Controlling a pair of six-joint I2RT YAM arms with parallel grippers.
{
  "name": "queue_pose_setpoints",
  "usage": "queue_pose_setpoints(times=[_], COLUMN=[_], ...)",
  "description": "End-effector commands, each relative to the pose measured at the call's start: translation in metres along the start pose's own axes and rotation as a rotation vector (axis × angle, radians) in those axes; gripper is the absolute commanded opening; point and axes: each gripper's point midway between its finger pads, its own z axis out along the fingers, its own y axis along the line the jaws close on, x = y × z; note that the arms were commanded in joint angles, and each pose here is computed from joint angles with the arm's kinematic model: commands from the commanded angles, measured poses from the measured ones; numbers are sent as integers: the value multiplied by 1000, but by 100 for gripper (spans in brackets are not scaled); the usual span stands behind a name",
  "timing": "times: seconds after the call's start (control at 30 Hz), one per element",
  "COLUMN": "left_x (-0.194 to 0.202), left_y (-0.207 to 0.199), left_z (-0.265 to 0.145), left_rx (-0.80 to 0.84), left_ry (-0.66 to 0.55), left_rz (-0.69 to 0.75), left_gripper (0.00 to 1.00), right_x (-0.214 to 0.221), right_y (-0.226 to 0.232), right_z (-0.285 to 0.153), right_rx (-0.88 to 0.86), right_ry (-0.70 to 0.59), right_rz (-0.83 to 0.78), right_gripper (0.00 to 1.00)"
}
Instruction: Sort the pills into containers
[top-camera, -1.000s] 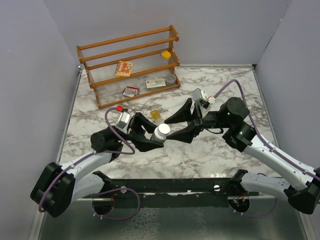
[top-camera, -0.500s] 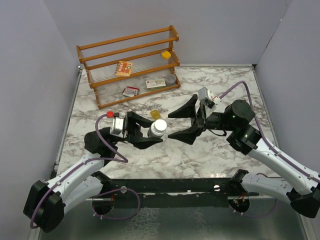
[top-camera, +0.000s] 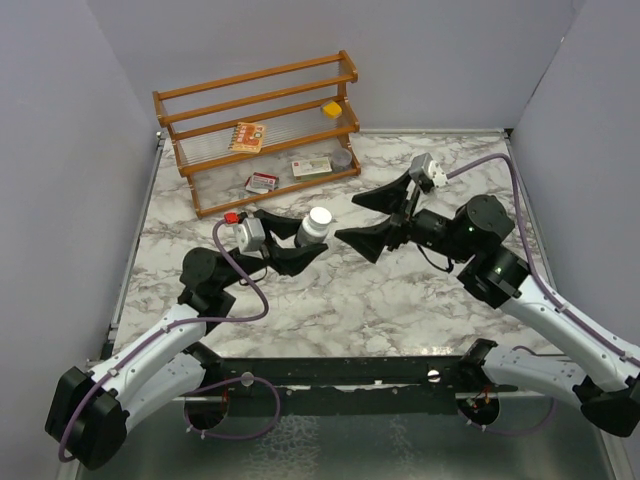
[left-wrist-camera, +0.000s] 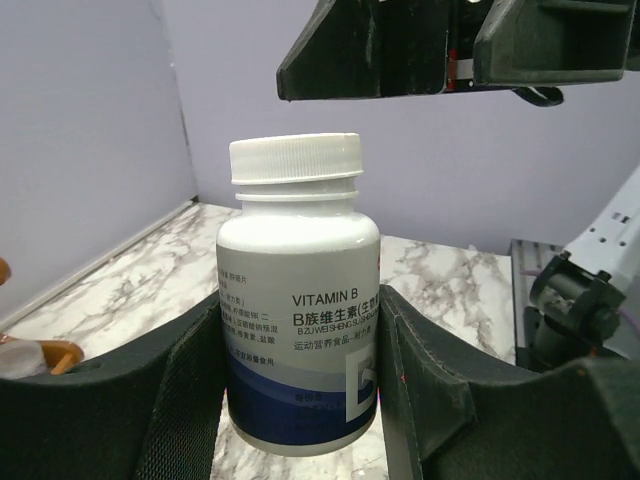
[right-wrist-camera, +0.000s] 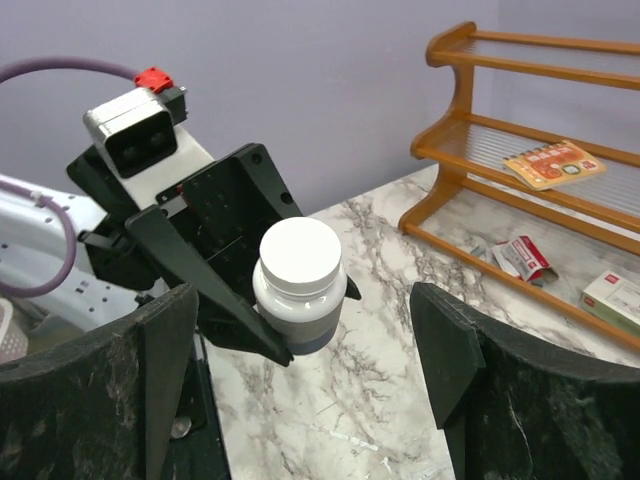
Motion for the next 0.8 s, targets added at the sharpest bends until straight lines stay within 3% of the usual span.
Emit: queue_pose_setpoints(times=[0.0, 0.3, 0.77], left_x=[-14, -7, 12], left_y=[20, 30, 41], left_z=[3, -1, 0], left_rx=[-105, -162, -201], left_ry=[-40, -33, 12], left_rz=[67, 75, 69], left_gripper=[0, 0, 0], right_x=[-14, -1, -3], right_y=[-23, -42, -27], right_z=[11, 36, 54], right_rx=[118, 233, 170], right_ry=[-58, -60, -89], right_rz=[14, 17, 74], right_gripper=[87, 87, 83])
